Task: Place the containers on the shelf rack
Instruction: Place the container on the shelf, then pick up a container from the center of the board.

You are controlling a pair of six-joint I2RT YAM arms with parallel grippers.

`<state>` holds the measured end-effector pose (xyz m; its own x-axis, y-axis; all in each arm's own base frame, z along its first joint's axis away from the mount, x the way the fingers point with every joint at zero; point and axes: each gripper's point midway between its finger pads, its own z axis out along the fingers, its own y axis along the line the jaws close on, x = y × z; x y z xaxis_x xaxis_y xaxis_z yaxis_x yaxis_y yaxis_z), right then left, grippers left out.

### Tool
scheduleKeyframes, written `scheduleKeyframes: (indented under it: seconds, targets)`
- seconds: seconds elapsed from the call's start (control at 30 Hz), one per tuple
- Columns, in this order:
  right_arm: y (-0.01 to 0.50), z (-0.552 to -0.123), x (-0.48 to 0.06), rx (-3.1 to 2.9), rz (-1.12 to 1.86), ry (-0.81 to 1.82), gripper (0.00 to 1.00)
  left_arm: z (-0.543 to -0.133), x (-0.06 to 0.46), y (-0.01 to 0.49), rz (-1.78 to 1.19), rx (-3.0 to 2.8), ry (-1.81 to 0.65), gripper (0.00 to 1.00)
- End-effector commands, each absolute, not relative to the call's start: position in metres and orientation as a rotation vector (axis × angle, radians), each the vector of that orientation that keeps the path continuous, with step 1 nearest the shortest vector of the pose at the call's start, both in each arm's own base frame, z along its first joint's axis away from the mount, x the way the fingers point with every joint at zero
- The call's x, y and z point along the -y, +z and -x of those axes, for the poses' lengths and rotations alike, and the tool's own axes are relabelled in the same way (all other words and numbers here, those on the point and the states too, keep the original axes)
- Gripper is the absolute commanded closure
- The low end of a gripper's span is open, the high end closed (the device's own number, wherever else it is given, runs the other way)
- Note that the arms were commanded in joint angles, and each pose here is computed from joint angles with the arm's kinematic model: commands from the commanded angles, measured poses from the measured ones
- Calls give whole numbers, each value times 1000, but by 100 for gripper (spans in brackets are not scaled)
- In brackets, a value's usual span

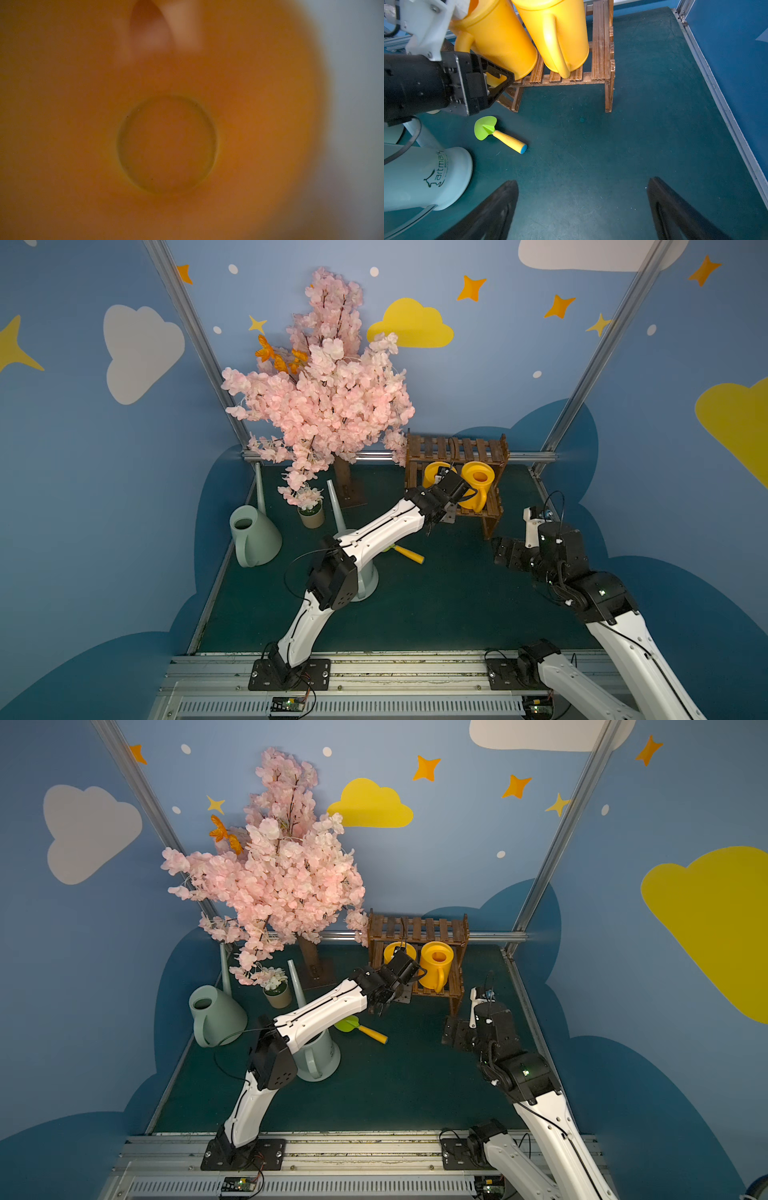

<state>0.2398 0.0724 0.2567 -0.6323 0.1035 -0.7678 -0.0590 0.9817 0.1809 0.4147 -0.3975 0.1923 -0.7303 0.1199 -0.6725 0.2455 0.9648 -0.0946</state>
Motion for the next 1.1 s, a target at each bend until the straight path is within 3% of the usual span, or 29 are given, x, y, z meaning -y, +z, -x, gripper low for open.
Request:
scheduleKeyframes:
  seconds: [0.0, 0.2, 0.67, 0.77, 0.9, 1.07]
  targets:
    - [257, -236, -71, -2249, -42, 235, 2, -406, 390, 205, -257, -2403, -255, 56]
    - [261, -236, -72, -2237, -42, 246, 2, -394, 384, 221, -299, -2396, -291, 49]
    - [284, -237, -88, -2224, 6, 302, 3, -336, 346, 281, -607, -2268, -391, 21]
    - [292, -236, -114, -2220, 93, 306, 4, -315, 338, 297, -744, -2201, -546, 11]
    - [302, -228, -169, -2181, 278, 268, 4, -327, 283, 305, -641, -2219, -636, 6]
    - [298, -185, -276, -2077, 602, 271, 4, -333, 208, 329, -485, -2169, -617, 0]
